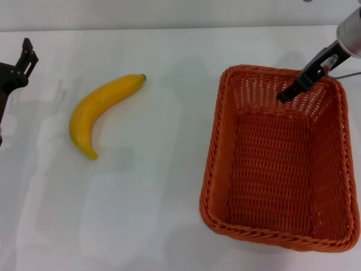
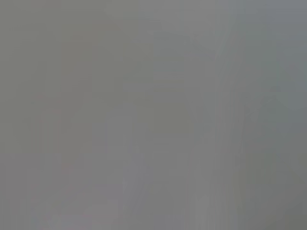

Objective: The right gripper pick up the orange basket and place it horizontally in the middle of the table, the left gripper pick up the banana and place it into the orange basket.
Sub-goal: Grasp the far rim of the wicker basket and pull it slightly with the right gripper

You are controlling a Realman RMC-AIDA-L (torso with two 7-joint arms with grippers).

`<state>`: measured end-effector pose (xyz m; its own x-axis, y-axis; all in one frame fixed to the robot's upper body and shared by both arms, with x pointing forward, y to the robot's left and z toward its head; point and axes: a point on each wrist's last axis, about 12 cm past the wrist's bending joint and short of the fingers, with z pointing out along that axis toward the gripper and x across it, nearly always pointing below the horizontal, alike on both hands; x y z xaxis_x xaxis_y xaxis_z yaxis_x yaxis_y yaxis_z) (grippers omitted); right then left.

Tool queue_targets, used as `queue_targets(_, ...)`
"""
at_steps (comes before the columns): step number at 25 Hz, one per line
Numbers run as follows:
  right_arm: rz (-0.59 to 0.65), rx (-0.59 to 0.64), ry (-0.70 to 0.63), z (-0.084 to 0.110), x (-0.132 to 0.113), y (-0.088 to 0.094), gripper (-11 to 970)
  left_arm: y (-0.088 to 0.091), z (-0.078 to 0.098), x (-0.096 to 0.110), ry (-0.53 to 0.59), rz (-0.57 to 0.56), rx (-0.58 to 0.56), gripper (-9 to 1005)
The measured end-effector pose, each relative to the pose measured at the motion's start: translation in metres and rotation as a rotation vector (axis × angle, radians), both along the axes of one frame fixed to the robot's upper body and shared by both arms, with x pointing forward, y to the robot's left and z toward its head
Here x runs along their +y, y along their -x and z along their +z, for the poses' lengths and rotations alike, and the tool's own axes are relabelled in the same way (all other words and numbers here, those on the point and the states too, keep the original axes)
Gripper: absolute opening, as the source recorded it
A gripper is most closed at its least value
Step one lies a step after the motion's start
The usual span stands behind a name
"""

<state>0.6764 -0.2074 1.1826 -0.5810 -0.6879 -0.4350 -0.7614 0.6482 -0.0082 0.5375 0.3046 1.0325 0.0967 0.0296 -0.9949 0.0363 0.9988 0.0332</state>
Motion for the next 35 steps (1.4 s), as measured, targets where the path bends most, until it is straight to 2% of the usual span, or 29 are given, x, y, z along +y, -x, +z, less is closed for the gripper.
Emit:
queue_targets(9, 0.029, -0.032, 0.098, -0.008, 0.007, 0.005, 662, -0.002, 0.000, 0.000, -0.001, -0.001, 0.007, 893)
queue_targets(14, 0.049, -0.055, 0.131, -0.008, 0.009, 0.006, 491, -0.004, 0.001, 0.000, -0.001, -0.001, 0.005, 893)
queue_targets(22, 0.020, -0.124, 0.104, 0.007, 0.003, 0.005, 390, -0.005, 0.000, 0.002, -0.004, 0.007, 0.015, 892)
queue_targets(26, 0.004, -0.110, 0.091, 0.011, 0.001, 0.005, 373, -0.006, 0.001, 0.001, -0.006, 0.005, 0.012, 892)
queue_targets(35, -0.028, 0.007, 0.100, 0.024, -0.009, 0.010, 327, -0.010, 0.003, -0.001, -0.006, 0.002, 0.015, 893)
